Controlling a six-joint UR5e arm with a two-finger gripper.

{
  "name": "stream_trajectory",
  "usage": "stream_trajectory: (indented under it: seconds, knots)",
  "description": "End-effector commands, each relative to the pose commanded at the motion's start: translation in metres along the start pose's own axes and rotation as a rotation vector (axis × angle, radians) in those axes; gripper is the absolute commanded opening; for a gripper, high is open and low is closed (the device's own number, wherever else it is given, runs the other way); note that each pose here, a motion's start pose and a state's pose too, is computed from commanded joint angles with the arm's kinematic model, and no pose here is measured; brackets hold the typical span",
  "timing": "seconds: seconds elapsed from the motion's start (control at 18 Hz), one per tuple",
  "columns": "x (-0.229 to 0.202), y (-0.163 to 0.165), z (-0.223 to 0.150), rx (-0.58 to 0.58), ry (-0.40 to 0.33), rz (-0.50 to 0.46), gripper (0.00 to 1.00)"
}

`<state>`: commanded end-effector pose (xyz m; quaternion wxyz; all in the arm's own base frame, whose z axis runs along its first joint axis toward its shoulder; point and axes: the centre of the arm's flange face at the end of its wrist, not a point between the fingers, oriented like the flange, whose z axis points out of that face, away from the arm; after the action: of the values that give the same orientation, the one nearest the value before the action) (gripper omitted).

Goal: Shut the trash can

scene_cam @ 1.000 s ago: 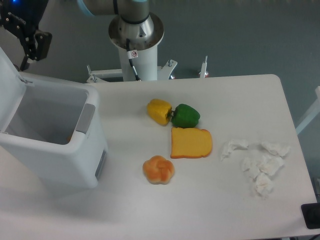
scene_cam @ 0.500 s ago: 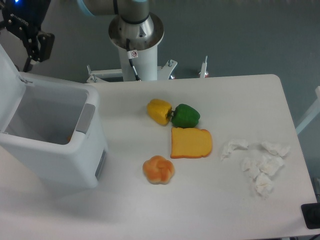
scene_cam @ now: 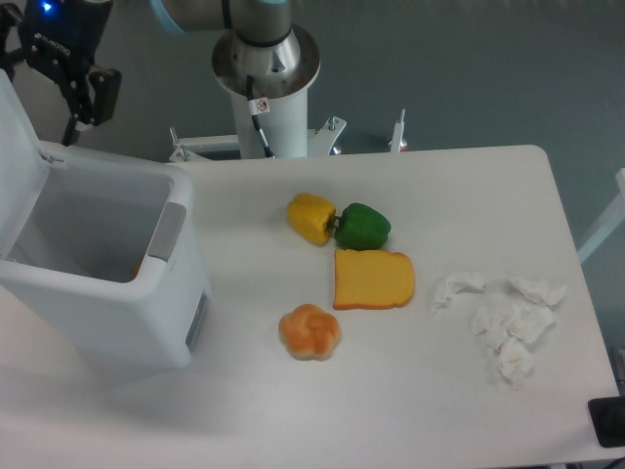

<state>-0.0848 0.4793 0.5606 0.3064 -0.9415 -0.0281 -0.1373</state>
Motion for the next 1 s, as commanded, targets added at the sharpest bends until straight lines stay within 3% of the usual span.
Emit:
stream_trajectory:
  seconds: [1.0]
  knots:
    - [-0.055, 0.0, -0.018, 0.029, -0.062, -0.09, 1.0]
